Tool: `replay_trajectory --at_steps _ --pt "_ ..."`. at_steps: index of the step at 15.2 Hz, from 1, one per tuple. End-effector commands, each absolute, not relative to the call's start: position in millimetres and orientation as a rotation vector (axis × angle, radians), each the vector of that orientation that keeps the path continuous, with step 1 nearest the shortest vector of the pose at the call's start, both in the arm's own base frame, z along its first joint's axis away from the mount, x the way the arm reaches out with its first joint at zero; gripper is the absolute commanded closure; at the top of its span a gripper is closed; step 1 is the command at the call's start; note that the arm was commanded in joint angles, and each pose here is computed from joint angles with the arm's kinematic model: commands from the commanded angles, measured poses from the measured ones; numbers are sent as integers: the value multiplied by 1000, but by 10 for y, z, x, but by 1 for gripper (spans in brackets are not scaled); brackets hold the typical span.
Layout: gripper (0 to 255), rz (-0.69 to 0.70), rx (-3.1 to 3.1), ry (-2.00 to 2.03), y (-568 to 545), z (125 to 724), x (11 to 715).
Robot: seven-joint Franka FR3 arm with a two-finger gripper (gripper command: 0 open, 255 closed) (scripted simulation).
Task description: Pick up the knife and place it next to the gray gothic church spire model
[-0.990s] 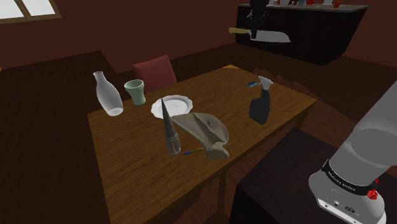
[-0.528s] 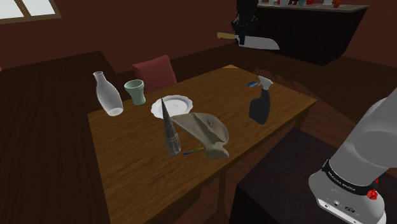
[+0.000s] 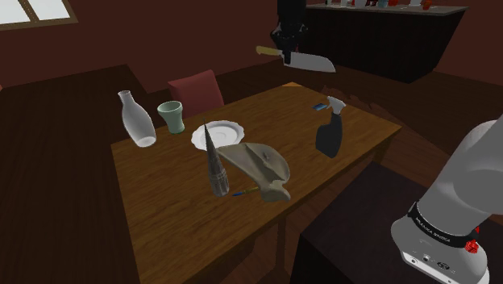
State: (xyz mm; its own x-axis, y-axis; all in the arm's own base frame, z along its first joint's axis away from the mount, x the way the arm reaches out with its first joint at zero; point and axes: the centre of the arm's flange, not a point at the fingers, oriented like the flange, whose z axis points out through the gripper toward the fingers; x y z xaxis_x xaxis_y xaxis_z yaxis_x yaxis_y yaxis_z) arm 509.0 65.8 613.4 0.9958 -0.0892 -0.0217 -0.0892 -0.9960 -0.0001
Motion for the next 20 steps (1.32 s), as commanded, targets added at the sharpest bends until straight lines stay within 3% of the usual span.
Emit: replay_trajectory --at_steps 1,20 --pt "255 34 -3137 142 935 6145 5078" --pt "255 34 -3137 142 3439 6145 4934"
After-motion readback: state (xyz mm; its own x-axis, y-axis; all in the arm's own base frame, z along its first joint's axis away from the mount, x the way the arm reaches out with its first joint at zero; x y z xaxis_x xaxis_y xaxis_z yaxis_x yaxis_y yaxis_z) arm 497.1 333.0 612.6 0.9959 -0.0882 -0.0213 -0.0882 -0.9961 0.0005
